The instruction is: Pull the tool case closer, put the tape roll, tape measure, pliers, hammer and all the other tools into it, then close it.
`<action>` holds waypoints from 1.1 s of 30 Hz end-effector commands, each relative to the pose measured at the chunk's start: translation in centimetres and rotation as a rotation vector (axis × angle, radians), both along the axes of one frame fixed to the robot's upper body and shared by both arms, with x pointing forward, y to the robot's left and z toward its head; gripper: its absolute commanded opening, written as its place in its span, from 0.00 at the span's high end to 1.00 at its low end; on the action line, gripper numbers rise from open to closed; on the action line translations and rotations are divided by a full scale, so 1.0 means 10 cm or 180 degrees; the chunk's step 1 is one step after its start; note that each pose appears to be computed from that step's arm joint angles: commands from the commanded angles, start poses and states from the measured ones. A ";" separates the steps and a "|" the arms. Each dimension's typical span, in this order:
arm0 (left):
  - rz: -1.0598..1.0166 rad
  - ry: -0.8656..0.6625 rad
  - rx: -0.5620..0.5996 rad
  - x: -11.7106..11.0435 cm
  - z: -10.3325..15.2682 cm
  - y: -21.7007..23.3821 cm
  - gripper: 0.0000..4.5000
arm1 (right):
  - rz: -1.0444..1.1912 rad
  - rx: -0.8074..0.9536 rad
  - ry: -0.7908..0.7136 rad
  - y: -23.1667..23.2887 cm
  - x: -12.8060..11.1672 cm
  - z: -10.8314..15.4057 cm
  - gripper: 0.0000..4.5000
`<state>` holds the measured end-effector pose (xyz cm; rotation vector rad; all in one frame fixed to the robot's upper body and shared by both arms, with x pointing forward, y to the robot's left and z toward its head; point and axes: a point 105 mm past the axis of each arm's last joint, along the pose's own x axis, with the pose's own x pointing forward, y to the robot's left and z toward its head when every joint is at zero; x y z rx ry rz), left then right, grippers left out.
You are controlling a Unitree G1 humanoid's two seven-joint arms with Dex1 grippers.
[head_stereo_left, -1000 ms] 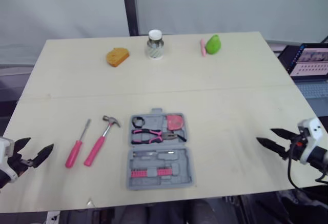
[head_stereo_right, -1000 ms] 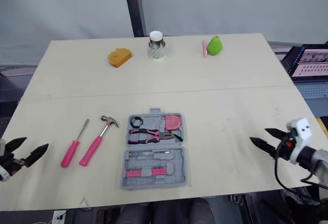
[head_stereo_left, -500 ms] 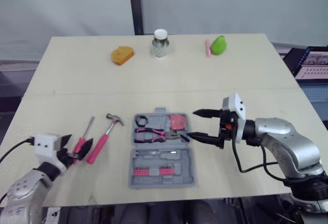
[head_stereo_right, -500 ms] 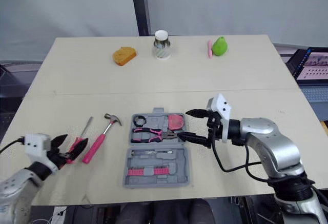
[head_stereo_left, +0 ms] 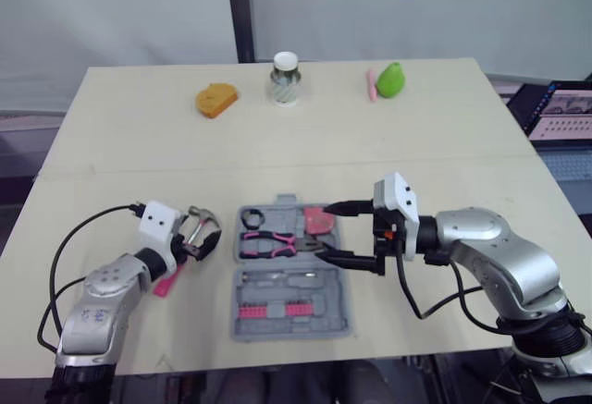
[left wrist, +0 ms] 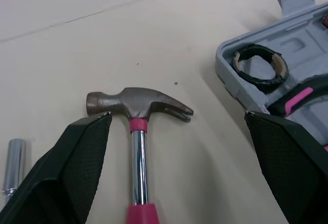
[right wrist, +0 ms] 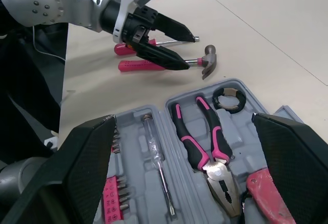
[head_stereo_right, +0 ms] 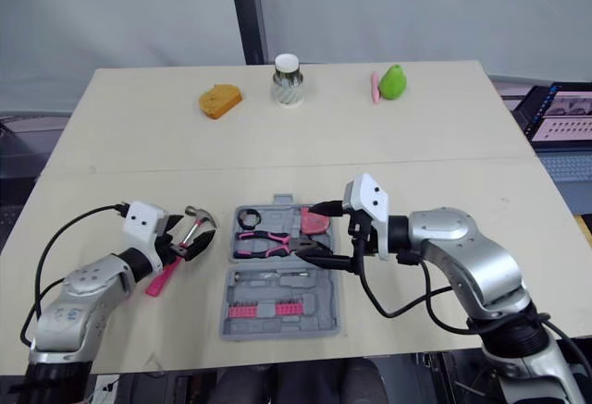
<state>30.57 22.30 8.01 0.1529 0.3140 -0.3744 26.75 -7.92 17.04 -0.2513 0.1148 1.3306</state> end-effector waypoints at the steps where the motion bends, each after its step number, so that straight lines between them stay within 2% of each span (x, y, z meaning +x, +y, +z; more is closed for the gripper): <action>1: 0.0120 0.0142 0.0095 0.02 -0.09 0.09 0.00 | 0.0053 0.0029 -0.0173 0.05 -0.04 0.11 0.00; 7: 0.0264 0.0249 0.0101 0.08 -0.18 0.17 0.00 | 0.0126 0.0054 -0.0215 0.08 -0.10 0.17 0.00; 18: 0.0173 0.0415 0.0191 0.20 -0.31 0.06 0.00 | 0.0039 0.0031 -0.0250 0.05 -0.09 0.17 0.00; 25: 0.0120 0.0499 0.0119 0.26 -0.36 -0.03 0.00 | 0.0004 0.0029 -0.0249 0.04 -0.08 0.16 0.00; 28: 0.0121 0.0543 0.0100 0.26 -0.39 -0.04 0.20 | -0.0009 0.0020 -0.0244 0.04 -0.07 0.15 0.00; 30: 0.0102 0.0559 0.0082 0.26 -0.41 -0.06 0.39 | -0.0018 0.0014 -0.0241 0.03 -0.07 0.15 0.00; 33: 0.0084 0.0574 0.0072 0.26 -0.43 -0.08 0.39 | -0.0026 0.0010 -0.0233 0.03 -0.07 0.14 0.00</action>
